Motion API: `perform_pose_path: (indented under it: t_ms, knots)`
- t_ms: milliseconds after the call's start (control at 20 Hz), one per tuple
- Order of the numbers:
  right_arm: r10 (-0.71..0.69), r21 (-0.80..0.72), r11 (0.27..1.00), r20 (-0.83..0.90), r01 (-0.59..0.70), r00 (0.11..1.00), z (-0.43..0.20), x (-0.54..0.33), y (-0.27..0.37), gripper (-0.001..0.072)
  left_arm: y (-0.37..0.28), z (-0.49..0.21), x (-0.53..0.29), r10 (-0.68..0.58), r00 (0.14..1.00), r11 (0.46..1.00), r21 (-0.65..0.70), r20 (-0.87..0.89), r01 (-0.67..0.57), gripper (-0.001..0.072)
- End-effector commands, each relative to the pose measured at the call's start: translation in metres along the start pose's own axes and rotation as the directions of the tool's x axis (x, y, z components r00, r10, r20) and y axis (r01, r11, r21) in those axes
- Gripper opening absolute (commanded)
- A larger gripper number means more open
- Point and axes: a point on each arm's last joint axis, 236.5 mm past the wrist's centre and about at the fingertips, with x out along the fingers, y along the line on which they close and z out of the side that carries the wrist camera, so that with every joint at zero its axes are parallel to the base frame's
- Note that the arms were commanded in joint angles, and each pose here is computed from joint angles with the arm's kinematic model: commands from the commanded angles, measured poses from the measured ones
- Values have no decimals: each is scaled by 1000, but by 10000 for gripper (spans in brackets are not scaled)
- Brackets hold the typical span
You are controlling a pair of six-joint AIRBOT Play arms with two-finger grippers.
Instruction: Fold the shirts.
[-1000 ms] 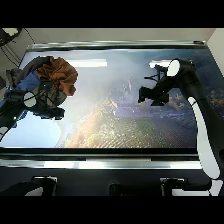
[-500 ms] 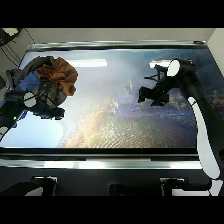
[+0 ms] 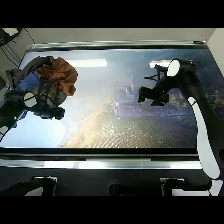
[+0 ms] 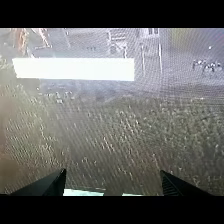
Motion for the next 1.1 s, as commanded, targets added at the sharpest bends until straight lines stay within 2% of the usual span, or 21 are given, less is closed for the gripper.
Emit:
perform_pose_path:
  t_ms: [0, 200, 450, 500, 550, 600, 700, 750, 850, 1050]
  knots:
    - [-2, -2, 1000, 1, 2, 1000, 1, 0, -1, 697, 0, 27, 3, -5, 995, 1000, -4, 104, 6, 451]
    - [-49, -25, 998, 87, 52, 995, 21, -1, -12, 697, -1, 34, 5, -7, 991, 1000, -3, 131, 8, 450]
    - [-22, -33, 999, 250, 31, 968, 60, -7, -5, 698, -5, 58, 3, -23, 974, 1000, -5, 226, 25, 468]
    - [-20, -35, 999, 272, 31, 962, 65, -9, -5, 698, -1, 66, 0, -10, 966, 1000, 0, 260, 11, 510]
    - [-21, -36, 999, 282, 33, 959, 67, -9, -5, 698, 5, 76, -7, 3, 957, 1000, -3, 292, -2, 720]
    - [-28, -37, 998, 284, 41, 958, 68, -10, -7, 698, 14, 89, -15, 21, 946, 1000, -17, 324, -16, 720]
    - [-50, -39, 997, 286, 64, 957, 68, -10, -12, 698, 49, 117, -29, 74, 931, 994, -100, 357, -41, 720]
    - [-54, -39, 997, 282, 68, 958, 67, -10, -13, 697, 74, 129, -32, 103, 930, 982, -185, 352, -39, 720]
    - [-57, -37, 997, 269, 70, 961, 64, -9, -14, 697, 122, 139, -25, 146, 946, 931, -364, 288, -32, 720]
    - [-67, -35, 996, 236, 77, 969, 56, -7, -16, 696, 134, 124, 38, 45, 993, 886, -464, 108, 10, 720]
